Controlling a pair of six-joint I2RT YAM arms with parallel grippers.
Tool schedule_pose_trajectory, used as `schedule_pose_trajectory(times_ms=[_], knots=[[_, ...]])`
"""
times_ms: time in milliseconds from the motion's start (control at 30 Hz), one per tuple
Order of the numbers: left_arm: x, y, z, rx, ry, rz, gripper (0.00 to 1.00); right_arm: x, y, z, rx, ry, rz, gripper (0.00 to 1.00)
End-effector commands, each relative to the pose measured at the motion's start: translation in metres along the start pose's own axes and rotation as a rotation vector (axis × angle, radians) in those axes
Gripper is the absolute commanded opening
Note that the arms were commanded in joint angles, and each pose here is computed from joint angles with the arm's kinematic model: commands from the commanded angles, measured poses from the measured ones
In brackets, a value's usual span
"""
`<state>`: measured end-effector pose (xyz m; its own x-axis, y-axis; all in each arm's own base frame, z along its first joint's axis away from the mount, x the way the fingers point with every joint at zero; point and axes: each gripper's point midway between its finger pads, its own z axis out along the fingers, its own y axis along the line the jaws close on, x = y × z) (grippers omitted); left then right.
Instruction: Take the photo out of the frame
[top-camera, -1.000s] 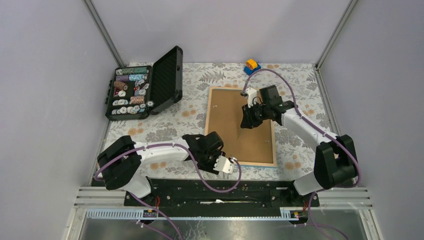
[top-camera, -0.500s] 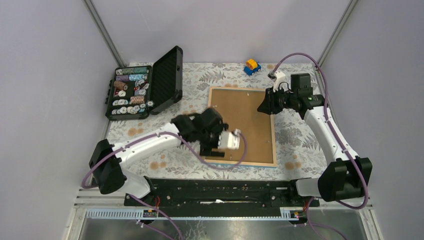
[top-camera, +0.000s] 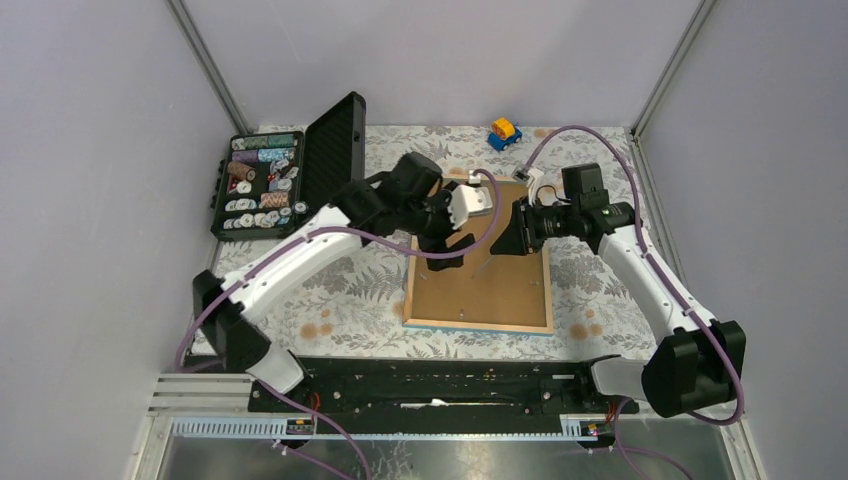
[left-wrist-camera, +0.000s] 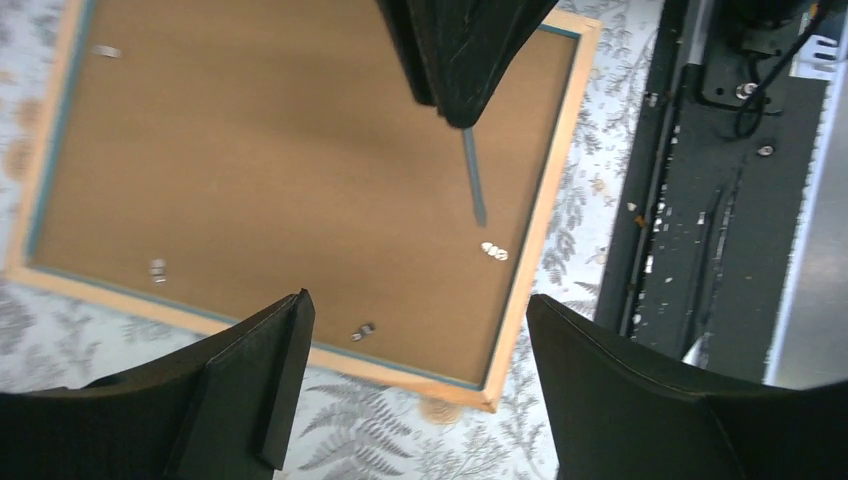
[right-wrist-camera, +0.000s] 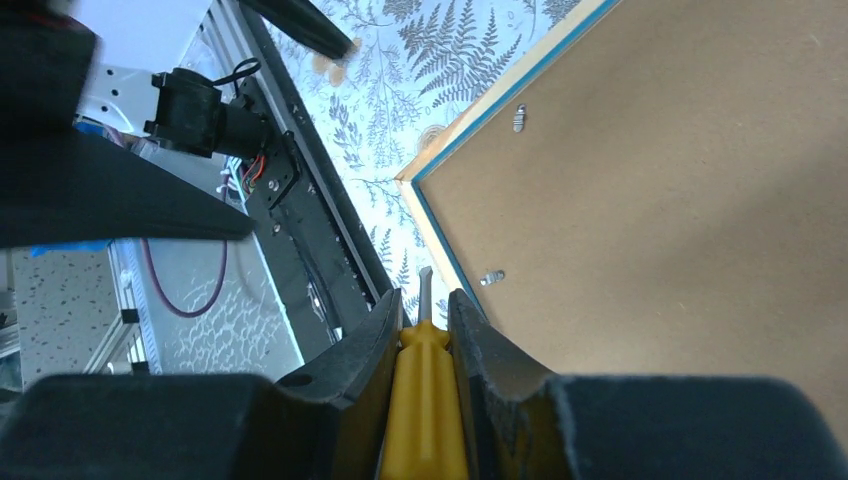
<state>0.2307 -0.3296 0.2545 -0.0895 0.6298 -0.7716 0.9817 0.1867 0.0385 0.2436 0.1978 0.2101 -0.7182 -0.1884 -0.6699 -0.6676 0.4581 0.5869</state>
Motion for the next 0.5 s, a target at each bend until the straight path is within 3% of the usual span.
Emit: schedule_pose_trajectory(times_ms=[0, 267, 467], knots=[[-0.009, -0.026, 0.028, 0.116, -0.005, -0.104, 0.83, -0.006, 0.025, 0.004, -0.076, -0.012, -0.054, 0.0], [0.005, -0.035, 0.059, 0.165, 0.033, -0.226, 0.7, -0.01, 0.03, 0.015, -0.124, 0.007, -0.029, 0.0], [0.009, -0.029, 0.066, 0.131, 0.035, -0.245, 0.49, -0.014, 0.032, 0.02, -0.169, 0.017, 0.008, 0.0]])
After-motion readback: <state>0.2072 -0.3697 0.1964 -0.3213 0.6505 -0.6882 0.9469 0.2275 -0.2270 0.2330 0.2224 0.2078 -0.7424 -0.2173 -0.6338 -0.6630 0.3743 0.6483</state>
